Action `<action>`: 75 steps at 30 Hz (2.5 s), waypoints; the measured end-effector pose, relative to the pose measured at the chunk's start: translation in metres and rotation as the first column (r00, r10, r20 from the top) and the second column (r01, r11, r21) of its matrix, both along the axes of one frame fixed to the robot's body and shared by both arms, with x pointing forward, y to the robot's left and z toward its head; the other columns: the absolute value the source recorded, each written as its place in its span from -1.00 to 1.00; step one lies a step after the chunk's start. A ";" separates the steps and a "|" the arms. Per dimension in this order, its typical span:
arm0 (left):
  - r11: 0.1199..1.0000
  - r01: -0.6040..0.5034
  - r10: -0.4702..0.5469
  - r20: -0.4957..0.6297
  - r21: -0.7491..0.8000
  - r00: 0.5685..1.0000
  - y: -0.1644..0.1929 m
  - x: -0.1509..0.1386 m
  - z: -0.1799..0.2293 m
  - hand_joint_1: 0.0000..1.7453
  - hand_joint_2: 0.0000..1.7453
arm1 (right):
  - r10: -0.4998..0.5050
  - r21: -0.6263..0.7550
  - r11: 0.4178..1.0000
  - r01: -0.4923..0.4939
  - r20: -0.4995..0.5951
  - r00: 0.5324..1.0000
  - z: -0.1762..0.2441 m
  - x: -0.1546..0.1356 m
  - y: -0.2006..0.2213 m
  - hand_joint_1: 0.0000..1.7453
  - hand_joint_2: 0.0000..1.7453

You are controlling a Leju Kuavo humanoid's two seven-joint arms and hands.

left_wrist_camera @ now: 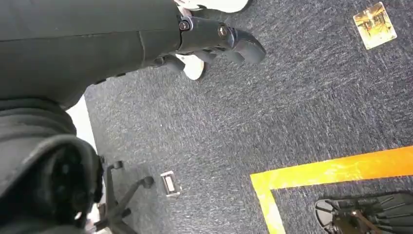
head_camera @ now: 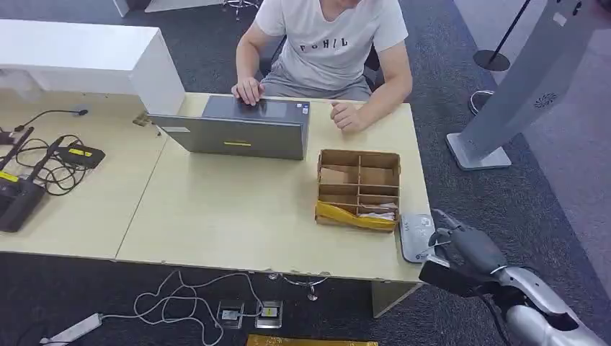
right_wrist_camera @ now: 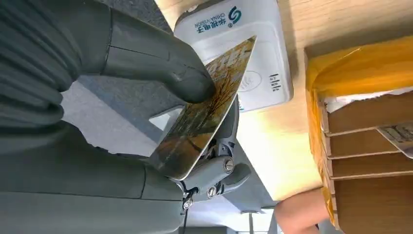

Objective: Pass the card to the sensor for recognition and then transmit it.

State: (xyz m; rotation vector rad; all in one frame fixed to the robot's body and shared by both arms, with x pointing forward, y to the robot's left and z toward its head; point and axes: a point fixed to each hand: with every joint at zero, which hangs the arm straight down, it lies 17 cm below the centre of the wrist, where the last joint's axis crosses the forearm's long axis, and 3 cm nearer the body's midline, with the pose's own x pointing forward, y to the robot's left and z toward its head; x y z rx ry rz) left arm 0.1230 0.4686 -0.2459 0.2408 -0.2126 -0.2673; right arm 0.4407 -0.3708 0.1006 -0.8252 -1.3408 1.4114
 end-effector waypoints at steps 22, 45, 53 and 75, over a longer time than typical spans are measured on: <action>1.000 0.016 -0.015 0.010 -0.023 1.000 -0.007 0.002 -0.001 -1.00 -1.00 | -0.045 0.003 0.999 0.045 -0.015 0.999 -0.009 0.025 -0.023 1.00 1.00; 0.999 0.041 -0.041 0.001 -0.025 0.999 -0.009 0.000 -0.001 -1.00 -1.00 | -0.110 0.023 0.994 0.111 -0.056 0.992 -0.033 0.036 -0.040 1.00 1.00; 0.999 0.042 -0.042 0.001 -0.023 0.999 -0.008 0.000 -0.001 -1.00 -1.00 | -0.102 0.032 0.994 0.103 -0.042 0.994 -0.033 0.039 -0.039 1.00 1.00; 0.997 0.080 -0.080 0.008 -0.006 0.997 -0.007 0.001 -0.001 -1.00 -1.00 | -0.112 0.062 0.991 0.117 -0.081 0.990 -0.065 0.036 -0.035 1.00 1.00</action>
